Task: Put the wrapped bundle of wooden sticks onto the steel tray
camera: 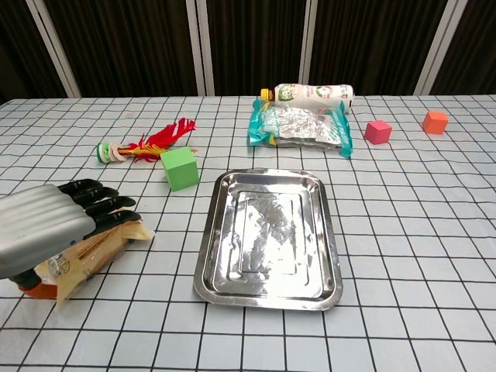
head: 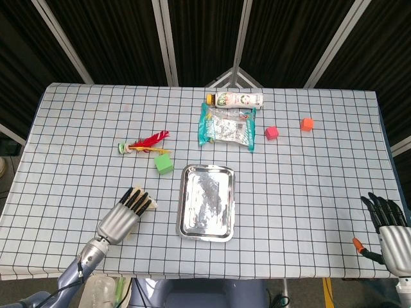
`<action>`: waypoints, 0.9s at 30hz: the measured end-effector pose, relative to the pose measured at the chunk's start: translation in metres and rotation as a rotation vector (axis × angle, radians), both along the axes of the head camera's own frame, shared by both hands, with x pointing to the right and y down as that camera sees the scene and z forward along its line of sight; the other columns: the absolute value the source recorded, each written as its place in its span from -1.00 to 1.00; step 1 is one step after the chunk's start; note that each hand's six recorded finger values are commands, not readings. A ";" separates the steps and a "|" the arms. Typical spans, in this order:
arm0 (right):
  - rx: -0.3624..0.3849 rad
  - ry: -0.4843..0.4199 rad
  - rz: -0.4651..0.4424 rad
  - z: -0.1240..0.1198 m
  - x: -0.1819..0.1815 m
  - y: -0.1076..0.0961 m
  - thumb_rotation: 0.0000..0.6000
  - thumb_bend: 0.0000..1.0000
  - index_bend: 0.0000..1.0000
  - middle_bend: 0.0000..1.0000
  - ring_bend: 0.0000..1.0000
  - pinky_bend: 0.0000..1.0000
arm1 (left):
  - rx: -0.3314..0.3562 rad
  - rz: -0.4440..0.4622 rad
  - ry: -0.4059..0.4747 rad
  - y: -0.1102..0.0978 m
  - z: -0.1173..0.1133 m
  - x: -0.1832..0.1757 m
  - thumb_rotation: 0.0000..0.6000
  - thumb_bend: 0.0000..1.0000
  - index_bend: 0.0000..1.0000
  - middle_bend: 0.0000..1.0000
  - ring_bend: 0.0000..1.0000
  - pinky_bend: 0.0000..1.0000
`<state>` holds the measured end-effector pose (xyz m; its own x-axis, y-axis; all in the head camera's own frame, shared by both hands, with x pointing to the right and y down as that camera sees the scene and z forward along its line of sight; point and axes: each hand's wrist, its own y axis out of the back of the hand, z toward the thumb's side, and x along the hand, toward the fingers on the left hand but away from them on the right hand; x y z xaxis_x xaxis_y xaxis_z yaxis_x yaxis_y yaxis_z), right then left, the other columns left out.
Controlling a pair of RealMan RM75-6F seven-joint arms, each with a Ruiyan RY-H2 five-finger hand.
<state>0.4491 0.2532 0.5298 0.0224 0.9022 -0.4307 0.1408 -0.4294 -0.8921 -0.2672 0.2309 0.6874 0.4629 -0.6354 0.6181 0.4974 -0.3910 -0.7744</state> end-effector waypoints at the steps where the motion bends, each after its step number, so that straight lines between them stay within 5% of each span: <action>1: 0.001 0.000 0.004 0.000 0.001 0.000 1.00 -0.39 -1.00 -1.00 -1.00 -1.00 | -0.003 -0.002 -0.006 -0.001 0.003 0.000 1.00 -1.00 -1.00 -1.00 -1.00 -1.00; 8: 0.002 -0.002 0.019 -0.002 0.005 -0.002 1.00 -0.39 -1.00 -1.00 -1.00 -1.00 | -0.016 -0.017 -0.030 -0.010 0.023 -0.001 1.00 -1.00 -0.67 -0.81 -0.87 -0.88; 14: 0.000 0.000 0.023 -0.001 0.006 -0.003 1.00 -0.39 -1.00 -1.00 -1.00 -1.00 | -0.001 -0.026 0.012 -0.015 0.025 0.006 1.00 -1.00 -0.66 -0.69 -0.75 -0.81; 27: -0.025 0.014 0.044 0.006 0.011 -0.006 1.00 -0.39 -1.00 -1.00 -1.00 -1.00 | 0.028 -0.058 0.224 -0.023 -0.030 0.023 1.00 -1.00 -0.61 -0.58 -0.66 -0.75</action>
<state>0.4602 0.2476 0.5361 -0.0233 0.8909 -0.4536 0.1478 -0.4456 -0.8829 -0.2440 0.2078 0.6573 0.5491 -0.6803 0.4855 0.2888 -0.3907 -0.8740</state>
